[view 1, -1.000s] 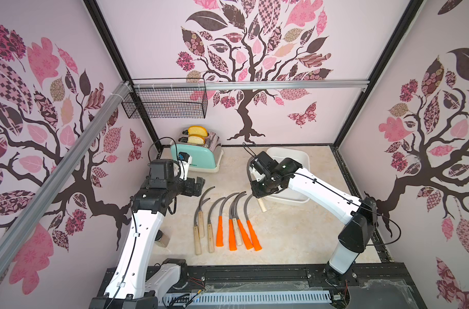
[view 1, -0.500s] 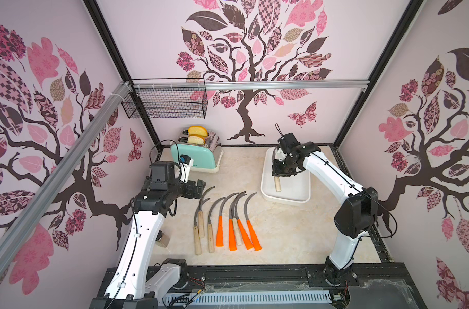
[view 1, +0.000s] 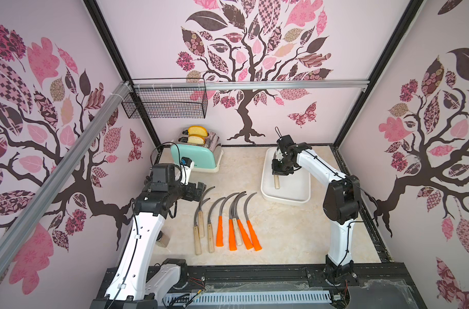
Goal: Put small sickles into storage boxes
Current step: Adjust the storage box at the center of the board.
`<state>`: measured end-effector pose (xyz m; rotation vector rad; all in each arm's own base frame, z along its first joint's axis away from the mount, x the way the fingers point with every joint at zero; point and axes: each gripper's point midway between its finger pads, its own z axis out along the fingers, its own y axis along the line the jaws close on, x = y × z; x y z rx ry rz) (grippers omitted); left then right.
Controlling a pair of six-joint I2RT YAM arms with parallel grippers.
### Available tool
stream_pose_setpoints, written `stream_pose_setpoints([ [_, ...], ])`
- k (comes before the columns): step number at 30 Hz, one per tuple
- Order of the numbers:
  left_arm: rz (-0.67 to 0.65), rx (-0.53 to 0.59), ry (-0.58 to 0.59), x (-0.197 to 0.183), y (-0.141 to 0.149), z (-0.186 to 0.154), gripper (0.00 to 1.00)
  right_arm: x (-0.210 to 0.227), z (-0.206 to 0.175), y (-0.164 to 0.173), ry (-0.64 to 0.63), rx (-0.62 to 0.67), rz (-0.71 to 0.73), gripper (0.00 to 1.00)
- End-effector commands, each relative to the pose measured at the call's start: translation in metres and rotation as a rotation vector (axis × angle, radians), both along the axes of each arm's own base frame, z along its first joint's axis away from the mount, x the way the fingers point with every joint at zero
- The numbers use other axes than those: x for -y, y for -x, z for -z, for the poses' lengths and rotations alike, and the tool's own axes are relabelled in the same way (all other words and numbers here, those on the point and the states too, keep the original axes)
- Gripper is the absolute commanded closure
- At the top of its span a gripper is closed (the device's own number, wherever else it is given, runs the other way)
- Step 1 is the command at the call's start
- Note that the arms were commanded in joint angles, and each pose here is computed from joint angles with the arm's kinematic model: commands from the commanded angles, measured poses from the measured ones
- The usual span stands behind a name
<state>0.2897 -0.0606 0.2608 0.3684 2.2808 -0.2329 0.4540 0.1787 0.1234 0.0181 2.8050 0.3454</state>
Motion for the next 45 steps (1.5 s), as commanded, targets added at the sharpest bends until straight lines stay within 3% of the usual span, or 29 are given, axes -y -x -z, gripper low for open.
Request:
stream_pose_setpoints([
  [1, 0.019, -0.002, 0.0, 0.003, 0.003, 0.003, 0.02, 0.003, 0.004, -0.012, -0.003, 0.022, 0.015, 0.88],
  [22, 0.024, -0.02, -0.01, 0.003, 0.005, 0.009, 0.02, -0.001, 0.064, 0.018, -0.038, -0.137, 0.002, 0.87],
  [45, 0.017, -0.005, -0.019, 0.001, 0.004, 0.008, 0.02, 0.007, 0.077, 0.061, -0.051, -0.191, -0.029, 0.86],
])
